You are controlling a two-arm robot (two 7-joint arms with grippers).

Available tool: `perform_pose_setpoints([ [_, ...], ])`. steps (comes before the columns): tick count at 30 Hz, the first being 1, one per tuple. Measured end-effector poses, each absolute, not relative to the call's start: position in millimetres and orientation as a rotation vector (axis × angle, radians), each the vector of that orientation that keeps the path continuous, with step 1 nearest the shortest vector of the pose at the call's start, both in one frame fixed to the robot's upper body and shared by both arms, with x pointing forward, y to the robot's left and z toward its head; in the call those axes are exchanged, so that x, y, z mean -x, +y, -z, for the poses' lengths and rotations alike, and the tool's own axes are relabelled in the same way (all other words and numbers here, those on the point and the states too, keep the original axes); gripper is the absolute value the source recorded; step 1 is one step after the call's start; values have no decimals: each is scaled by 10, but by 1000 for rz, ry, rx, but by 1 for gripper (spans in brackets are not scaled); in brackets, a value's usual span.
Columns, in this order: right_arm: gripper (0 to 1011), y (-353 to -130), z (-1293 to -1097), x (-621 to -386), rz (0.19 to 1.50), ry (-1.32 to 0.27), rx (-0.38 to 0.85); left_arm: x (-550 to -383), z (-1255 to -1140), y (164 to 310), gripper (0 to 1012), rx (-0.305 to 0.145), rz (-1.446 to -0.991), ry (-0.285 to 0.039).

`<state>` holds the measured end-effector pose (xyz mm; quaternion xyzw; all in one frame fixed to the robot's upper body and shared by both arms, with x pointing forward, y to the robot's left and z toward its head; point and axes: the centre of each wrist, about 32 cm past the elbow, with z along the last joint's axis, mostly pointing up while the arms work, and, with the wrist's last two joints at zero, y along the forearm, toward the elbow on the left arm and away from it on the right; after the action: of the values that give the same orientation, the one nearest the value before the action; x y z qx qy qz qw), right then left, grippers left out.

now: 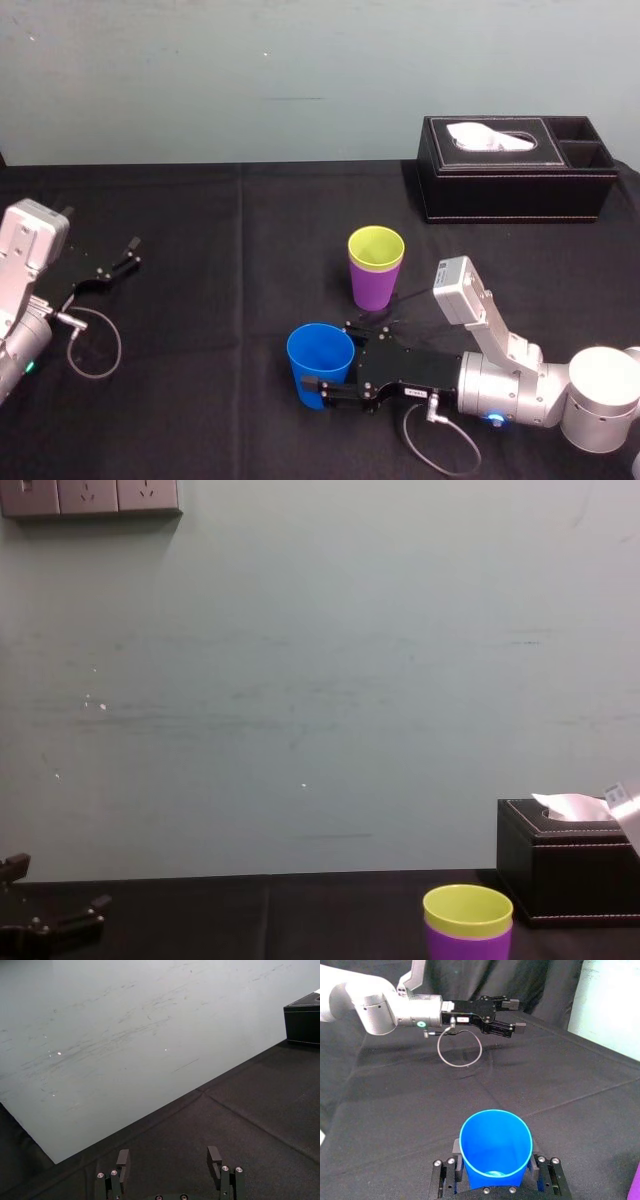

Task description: Stack the three plastic cups sequentially using one hand.

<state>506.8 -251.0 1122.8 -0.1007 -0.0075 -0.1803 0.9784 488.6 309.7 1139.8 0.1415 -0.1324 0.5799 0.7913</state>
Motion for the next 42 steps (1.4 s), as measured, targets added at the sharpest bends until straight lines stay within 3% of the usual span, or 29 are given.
perform_pose_setpoints([
  [12,732,-2533,-11268,-5026,374,-28,199,-4886,-11398,3097,1010,-304,-1248,-285],
  [27,732,-2643,-11808,-4852,489,-68,184,-4886,-11398,3097,1010,-304,-1248,-285],
  [42,732,-2720,-12172,-4992,591,-97,161,-4886,-11398,3097,1010,-304,-1248,-285],
])
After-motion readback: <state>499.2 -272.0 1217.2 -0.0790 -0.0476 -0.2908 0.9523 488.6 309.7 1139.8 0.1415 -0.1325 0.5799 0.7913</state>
